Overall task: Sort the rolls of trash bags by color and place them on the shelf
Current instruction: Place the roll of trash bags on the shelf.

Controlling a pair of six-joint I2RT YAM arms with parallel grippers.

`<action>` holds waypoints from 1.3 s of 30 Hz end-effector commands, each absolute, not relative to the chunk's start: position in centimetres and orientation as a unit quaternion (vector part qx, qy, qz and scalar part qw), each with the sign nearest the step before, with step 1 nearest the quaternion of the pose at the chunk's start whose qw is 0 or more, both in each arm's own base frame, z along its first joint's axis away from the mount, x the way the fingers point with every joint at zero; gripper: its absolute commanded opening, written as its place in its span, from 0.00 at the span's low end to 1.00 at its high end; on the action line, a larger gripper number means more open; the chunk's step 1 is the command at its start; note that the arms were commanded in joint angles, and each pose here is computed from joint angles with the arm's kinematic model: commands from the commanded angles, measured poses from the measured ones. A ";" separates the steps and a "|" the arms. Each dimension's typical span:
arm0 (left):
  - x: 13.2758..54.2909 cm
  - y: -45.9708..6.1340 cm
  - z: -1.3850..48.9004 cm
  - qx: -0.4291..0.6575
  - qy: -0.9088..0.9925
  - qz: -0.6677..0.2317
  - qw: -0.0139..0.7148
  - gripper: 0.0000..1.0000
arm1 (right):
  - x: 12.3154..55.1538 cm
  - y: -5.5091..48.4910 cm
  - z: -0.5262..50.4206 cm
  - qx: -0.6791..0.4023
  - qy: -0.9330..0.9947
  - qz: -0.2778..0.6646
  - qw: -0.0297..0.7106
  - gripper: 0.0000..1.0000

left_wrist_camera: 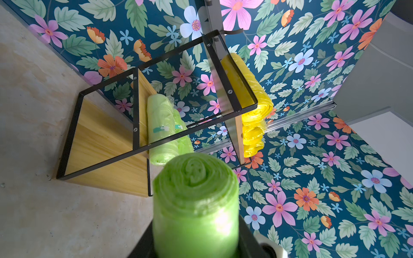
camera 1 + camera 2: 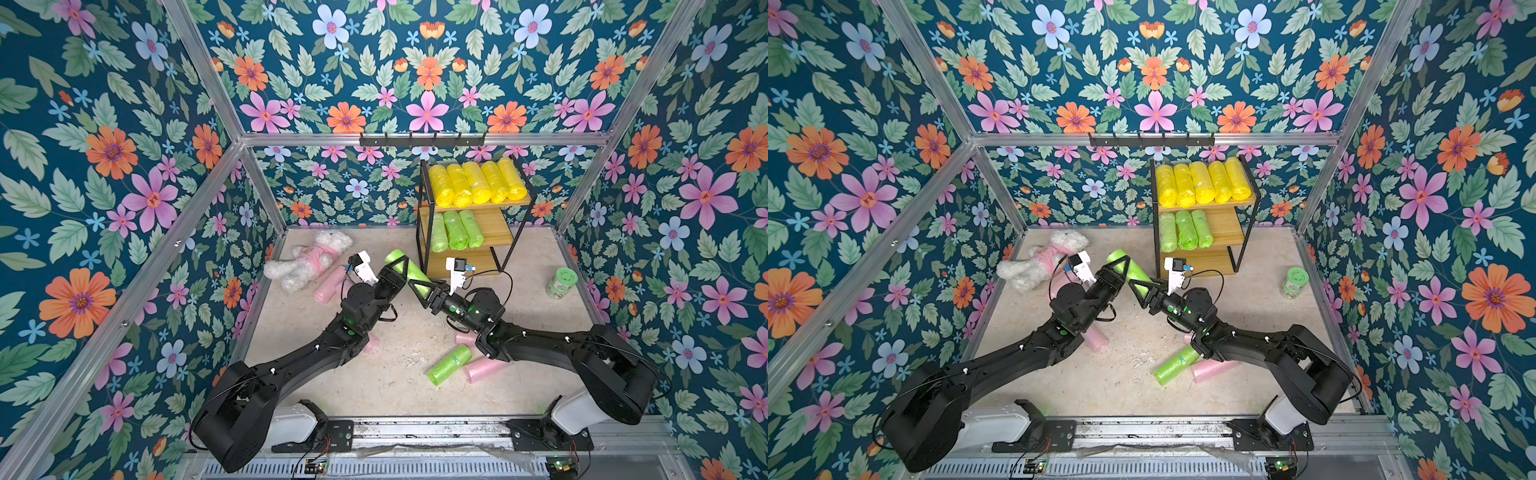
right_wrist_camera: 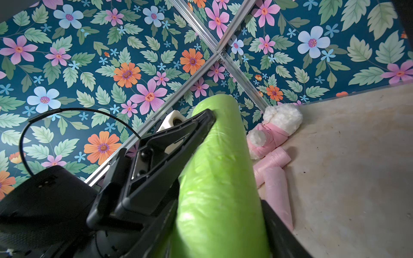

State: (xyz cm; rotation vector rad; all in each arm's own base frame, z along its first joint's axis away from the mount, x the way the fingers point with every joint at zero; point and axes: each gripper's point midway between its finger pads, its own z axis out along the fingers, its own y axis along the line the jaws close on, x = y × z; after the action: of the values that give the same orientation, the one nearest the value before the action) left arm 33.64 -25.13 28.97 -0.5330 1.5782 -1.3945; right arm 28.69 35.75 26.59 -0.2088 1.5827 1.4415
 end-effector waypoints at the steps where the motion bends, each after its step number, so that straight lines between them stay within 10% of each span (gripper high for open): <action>1: 33.4 -25.0 30.6 -0.208 0.620 -0.587 0.477 0.34 | 28.0 35.9 28.1 -0.096 0.625 0.609 0.479 0.48; 20: 33.5 -24.8 28.2 -0.209 0.652 -0.555 0.473 0.80 | 29.5 32.4 27.6 -0.078 0.656 0.559 0.502 0.39; 39: 34.1 -25.2 26.2 -0.094 0.734 -0.445 0.505 0.84 | 34.2 17.3 26.1 0.020 0.719 0.397 0.570 0.39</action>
State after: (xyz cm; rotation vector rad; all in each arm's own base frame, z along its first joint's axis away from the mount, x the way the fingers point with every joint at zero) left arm 34.17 -24.58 26.50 -0.3235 1.7378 -1.1160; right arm 33.52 18.65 25.76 0.0266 1.6854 0.9956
